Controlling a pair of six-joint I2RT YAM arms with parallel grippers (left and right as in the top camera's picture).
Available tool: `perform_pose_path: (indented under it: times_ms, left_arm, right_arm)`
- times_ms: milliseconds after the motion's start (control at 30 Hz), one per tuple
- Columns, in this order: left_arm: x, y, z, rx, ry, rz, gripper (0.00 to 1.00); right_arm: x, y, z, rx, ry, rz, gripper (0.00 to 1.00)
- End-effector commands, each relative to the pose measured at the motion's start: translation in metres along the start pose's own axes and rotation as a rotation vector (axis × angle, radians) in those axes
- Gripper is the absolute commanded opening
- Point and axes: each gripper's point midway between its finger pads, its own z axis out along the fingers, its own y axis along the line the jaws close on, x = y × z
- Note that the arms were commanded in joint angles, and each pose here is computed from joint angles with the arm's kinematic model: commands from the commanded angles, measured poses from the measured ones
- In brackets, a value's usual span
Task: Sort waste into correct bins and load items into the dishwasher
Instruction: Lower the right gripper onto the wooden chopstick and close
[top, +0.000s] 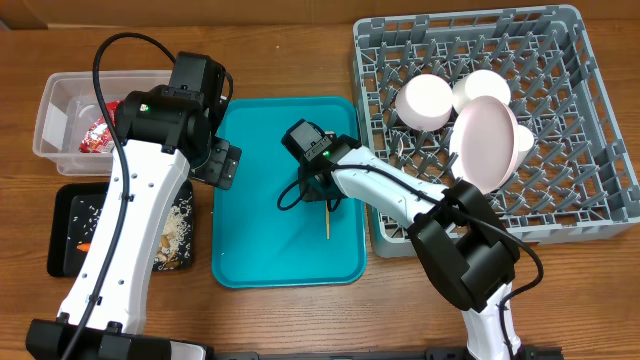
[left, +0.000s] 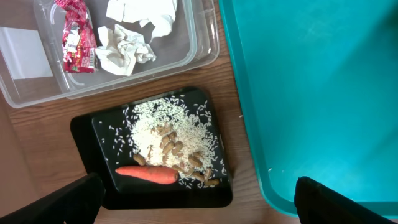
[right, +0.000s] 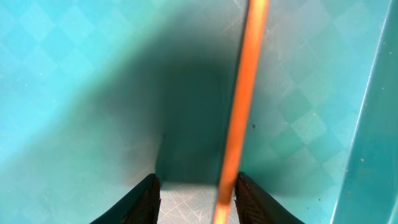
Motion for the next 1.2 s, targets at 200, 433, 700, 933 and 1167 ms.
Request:
perform_pose_path:
  times_ms: [200,433,700,933,1167]
  left_arm:
    - [-0.003,0.004,-0.008,-0.012,-0.024,0.008,1.0]
    - [-0.003,0.004,-0.008,-0.012,-0.024,0.008,1.0]
    - [-0.003,0.004,-0.008,-0.012,-0.024,0.008,1.0]
    - [-0.003,0.004,-0.008,-0.012,-0.024,0.008,1.0]
    - [-0.003,0.004,-0.008,-0.012,-0.024,0.008,1.0]
  right_arm:
    - [-0.023,-0.003,0.003,0.054,-0.107,0.018,0.47]
    - [-0.028,-0.011,0.002,0.097,-0.142,0.087,0.46]
    - [-0.024,-0.014,0.002,0.103,-0.131,0.156,0.3]
    - [-0.02,-0.012,0.003,0.091,-0.111,0.17,0.26]
    - [-0.018,-0.008,0.004,0.065,-0.095,0.191,0.26]
